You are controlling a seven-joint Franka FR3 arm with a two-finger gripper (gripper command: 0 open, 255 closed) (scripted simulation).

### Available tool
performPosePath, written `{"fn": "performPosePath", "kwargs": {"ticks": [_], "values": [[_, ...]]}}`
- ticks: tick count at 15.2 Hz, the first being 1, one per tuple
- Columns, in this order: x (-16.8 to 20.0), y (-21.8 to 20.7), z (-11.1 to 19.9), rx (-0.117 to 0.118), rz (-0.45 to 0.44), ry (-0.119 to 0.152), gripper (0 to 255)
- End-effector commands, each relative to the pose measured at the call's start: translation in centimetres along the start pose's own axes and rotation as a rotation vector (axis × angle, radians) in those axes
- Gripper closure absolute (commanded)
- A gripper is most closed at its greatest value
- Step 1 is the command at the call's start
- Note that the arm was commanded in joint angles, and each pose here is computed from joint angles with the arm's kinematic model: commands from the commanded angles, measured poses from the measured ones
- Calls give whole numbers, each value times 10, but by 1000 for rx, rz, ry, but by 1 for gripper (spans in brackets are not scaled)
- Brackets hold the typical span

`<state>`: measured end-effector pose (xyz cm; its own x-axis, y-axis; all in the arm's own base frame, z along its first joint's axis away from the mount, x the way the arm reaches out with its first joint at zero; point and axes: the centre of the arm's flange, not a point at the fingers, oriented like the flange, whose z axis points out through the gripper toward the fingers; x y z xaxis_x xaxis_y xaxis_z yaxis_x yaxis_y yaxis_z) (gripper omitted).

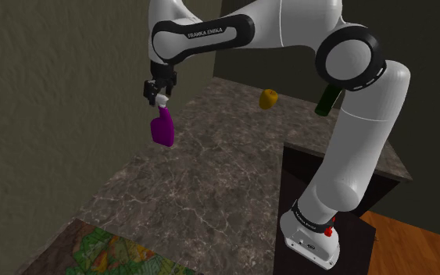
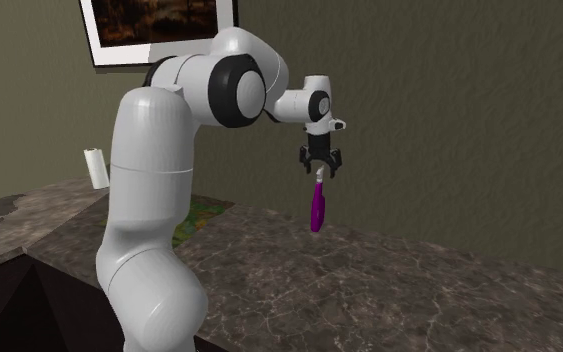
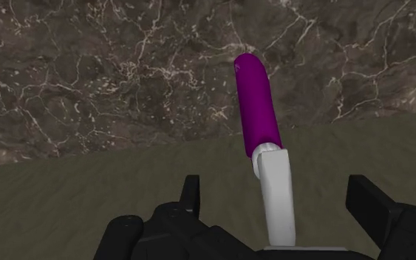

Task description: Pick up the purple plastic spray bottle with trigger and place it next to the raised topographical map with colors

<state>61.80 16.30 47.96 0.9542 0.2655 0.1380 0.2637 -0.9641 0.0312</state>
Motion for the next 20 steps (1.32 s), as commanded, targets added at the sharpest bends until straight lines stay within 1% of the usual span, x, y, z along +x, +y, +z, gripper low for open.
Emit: {"fn": "performPosePath", "kwargs": {"ticks": [1, 7, 8, 17, 20], "values": [[0, -1, 4, 0, 0, 1, 0], [0, 0, 4, 0, 0, 0, 0], [0, 0, 4, 0, 0, 0, 255], [0, -1, 4, 0, 0, 1, 255], [2, 0, -12, 0, 0, 1, 255]]}}
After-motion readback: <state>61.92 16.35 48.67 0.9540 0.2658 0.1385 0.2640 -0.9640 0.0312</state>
